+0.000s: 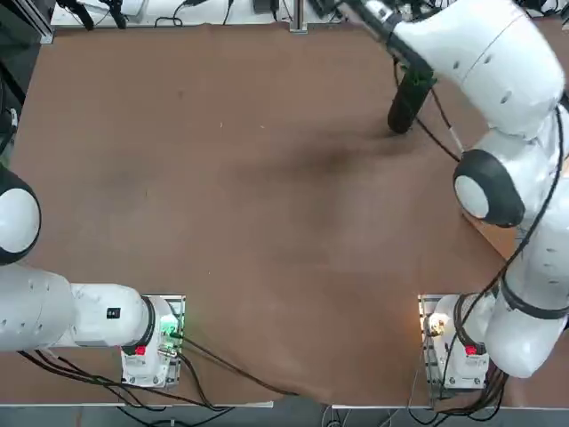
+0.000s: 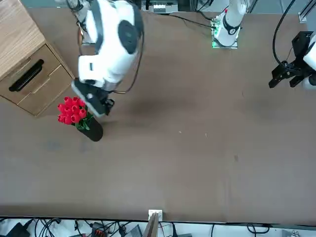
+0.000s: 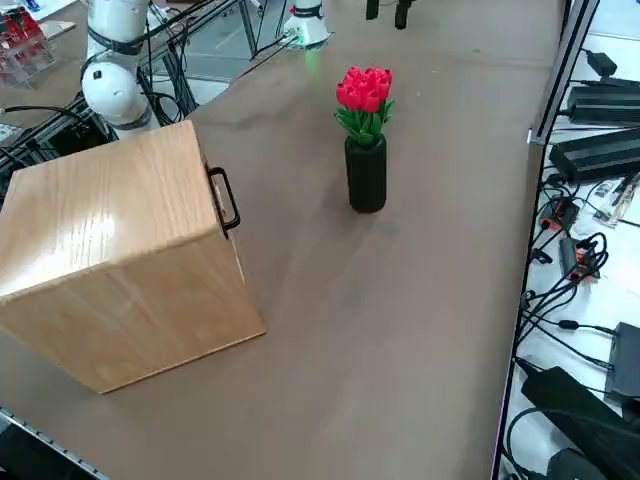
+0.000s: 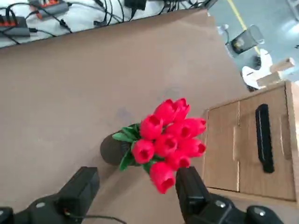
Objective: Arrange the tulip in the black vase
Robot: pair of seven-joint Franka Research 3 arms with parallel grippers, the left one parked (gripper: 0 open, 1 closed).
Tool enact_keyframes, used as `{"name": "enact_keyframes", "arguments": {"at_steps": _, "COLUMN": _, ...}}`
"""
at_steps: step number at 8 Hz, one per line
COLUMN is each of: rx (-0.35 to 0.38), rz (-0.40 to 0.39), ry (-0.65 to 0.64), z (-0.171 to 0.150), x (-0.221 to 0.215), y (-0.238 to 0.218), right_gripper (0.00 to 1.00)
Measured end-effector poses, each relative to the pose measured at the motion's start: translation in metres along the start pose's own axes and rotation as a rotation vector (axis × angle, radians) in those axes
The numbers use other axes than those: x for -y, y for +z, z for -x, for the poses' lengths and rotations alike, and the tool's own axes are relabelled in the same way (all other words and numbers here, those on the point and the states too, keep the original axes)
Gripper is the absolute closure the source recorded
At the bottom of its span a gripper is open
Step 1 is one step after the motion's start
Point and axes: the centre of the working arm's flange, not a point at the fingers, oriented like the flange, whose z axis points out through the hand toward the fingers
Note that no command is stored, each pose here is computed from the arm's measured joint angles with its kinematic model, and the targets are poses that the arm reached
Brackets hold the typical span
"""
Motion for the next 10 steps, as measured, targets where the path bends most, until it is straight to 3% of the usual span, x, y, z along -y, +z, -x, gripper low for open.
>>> {"name": "enact_keyframes", "arguments": {"at_steps": 4, "rx": 0.129, "rz": -0.162, "ry": -0.132, "z": -0.076, "x": -0.074, "y": 0.028, "right_gripper": 0.00}}
{"name": "enact_keyframes", "arguments": {"at_steps": 10, "rx": 0.179, "rz": -0.277, "ry": -0.360, "z": -0.138, "x": -0.140, "y": 0.106, "right_gripper": 0.00}}
